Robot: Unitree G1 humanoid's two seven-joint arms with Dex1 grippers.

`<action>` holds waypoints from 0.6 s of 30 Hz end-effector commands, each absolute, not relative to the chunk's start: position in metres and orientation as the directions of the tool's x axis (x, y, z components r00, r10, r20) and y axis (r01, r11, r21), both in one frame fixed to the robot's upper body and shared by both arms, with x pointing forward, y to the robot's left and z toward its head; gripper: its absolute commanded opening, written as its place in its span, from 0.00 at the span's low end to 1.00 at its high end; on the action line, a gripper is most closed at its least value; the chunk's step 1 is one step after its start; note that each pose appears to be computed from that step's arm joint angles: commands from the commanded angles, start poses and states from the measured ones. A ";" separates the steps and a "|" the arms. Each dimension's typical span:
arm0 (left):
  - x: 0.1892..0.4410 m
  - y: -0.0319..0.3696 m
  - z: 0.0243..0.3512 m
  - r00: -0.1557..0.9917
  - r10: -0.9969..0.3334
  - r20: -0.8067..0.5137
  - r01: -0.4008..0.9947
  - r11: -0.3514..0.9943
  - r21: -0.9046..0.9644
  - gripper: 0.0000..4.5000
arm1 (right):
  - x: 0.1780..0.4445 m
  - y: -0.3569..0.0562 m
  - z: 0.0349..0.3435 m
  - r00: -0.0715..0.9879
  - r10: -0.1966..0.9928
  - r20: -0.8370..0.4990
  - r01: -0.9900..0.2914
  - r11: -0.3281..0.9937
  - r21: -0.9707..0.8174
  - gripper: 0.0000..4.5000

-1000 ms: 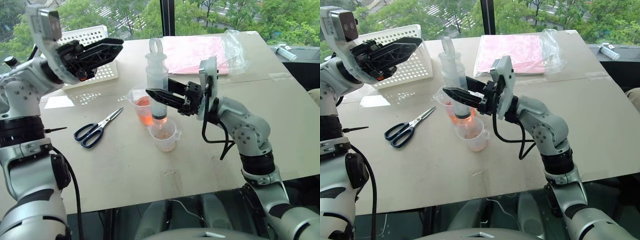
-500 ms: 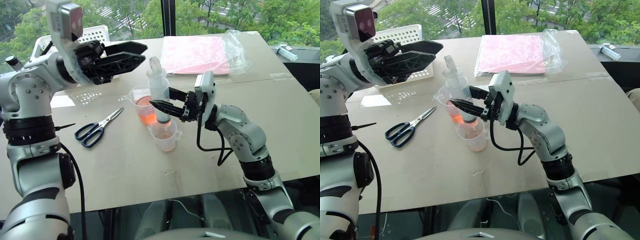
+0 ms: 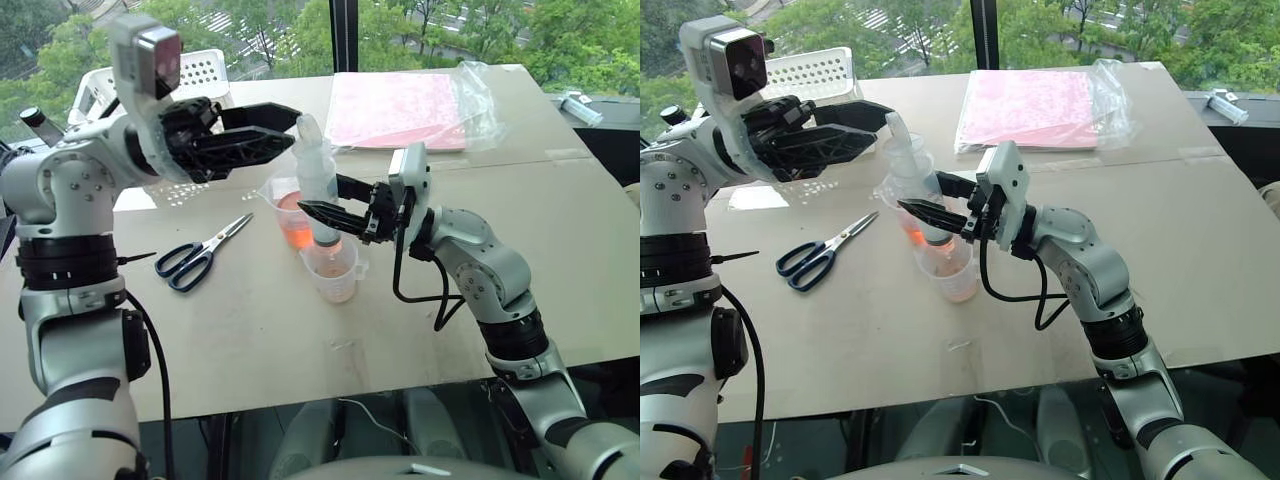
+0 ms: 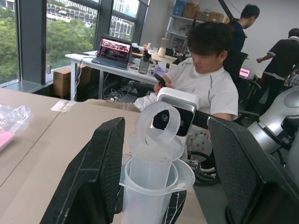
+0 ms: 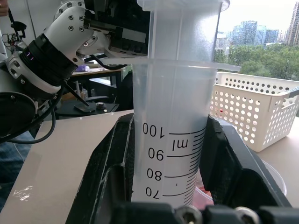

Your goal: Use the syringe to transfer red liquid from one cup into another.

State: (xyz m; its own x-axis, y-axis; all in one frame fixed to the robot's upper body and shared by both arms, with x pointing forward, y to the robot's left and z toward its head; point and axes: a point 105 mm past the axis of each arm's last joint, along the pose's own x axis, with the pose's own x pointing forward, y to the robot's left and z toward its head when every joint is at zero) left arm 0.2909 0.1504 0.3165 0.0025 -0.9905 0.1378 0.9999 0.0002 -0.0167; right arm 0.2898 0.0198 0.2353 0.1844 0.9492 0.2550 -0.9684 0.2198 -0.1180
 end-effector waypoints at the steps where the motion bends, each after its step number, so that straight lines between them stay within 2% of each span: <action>1: 0.288 0.147 0.321 -0.018 -0.991 0.134 1.000 -0.016 0.014 0.64 | 0.281 0.022 0.250 0.138 0.947 0.290 -0.965 0.194 -0.174 0.33; 11: 0.292 0.136 0.320 -0.038 -0.990 0.139 0.999 -0.037 0.010 0.64 | 0.281 0.021 0.246 0.140 0.951 0.275 -0.964 0.194 -0.180 0.33; 14: 0.293 0.133 0.321 -0.040 -0.988 0.149 0.999 -0.039 0.009 0.45 | 0.283 0.019 0.246 0.153 0.949 0.276 -0.961 0.208 -0.181 0.33; 16: 0.293 0.133 0.321 -0.042 -0.988 0.149 0.999 -0.041 0.008 0.25 | 0.284 0.018 0.246 0.158 0.948 0.276 -0.960 0.213 -0.181 0.33; 18: 0.294 0.132 0.321 -0.041 -0.988 0.149 0.999 -0.041 0.003 0.15 | 0.285 0.017 0.246 0.165 0.947 0.276 -0.958 0.220 -0.182 0.33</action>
